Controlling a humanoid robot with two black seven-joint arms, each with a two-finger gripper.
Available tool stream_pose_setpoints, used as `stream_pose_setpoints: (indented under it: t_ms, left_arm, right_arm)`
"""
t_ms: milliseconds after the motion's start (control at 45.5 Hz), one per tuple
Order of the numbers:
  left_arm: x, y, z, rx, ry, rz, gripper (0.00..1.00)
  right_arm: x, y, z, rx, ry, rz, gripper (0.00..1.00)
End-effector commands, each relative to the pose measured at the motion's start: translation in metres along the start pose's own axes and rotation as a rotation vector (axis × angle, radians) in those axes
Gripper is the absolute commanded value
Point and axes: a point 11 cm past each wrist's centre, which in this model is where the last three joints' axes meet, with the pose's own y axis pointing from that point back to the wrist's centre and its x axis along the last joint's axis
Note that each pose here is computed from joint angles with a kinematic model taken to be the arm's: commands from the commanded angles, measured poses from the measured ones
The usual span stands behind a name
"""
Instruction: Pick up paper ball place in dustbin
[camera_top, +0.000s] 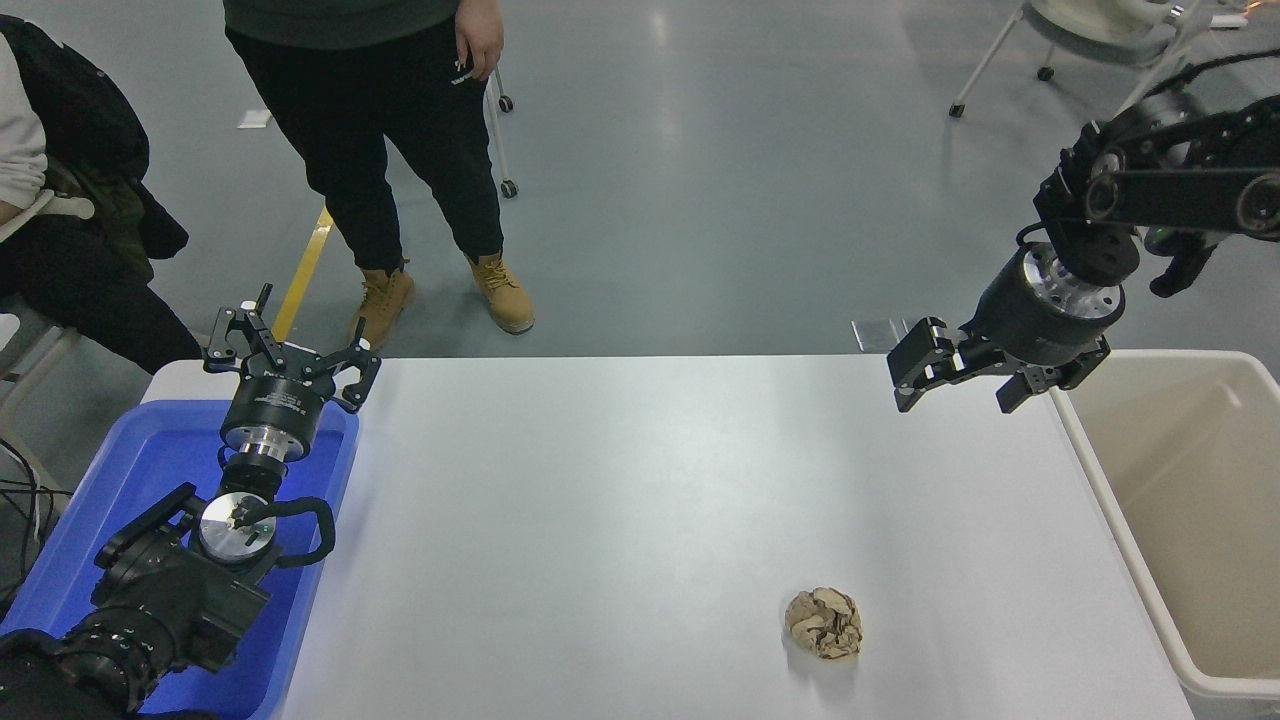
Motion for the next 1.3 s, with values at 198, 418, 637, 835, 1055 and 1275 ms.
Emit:
stream_pose_setpoints:
  t_ms: [198,418,637,835,1055,1275]
  left_arm:
    - [0.0,0.0,-0.001,0.001,0.001,-0.001,0.99]
    - [0.0,0.0,0.0,0.0,0.002,-0.001,0.99]
    - [0.0,0.0,0.0,-0.001,0.001,-0.001,0.99]
    - [0.0,0.0,0.0,0.0,0.002,-0.001,0.99]
    - [0.0,0.0,0.0,0.0,0.002,-0.001,0.99]
    - [0.0,0.0,0.0,-0.001,0.0,0.0,0.99]
  right_arm:
    - [-0.033,-0.091,-0.045,0.049,0.086,-0.024,0.99]
    - [-0.047,-0.116,-0.063,0.057,0.128,-0.064,0.99]
    - [-0.057,-0.13,-0.064,0.07,0.105,-0.077,0.97]
    - [-0.061,-0.142,-0.062,0.075,0.087,-0.039,0.97]
    - [-0.07,-0.159,-0.056,0.079,0.062,-0.026,0.97]
    - [-0.078,-0.174,-0.046,0.072,0.032,-0.037,0.98]
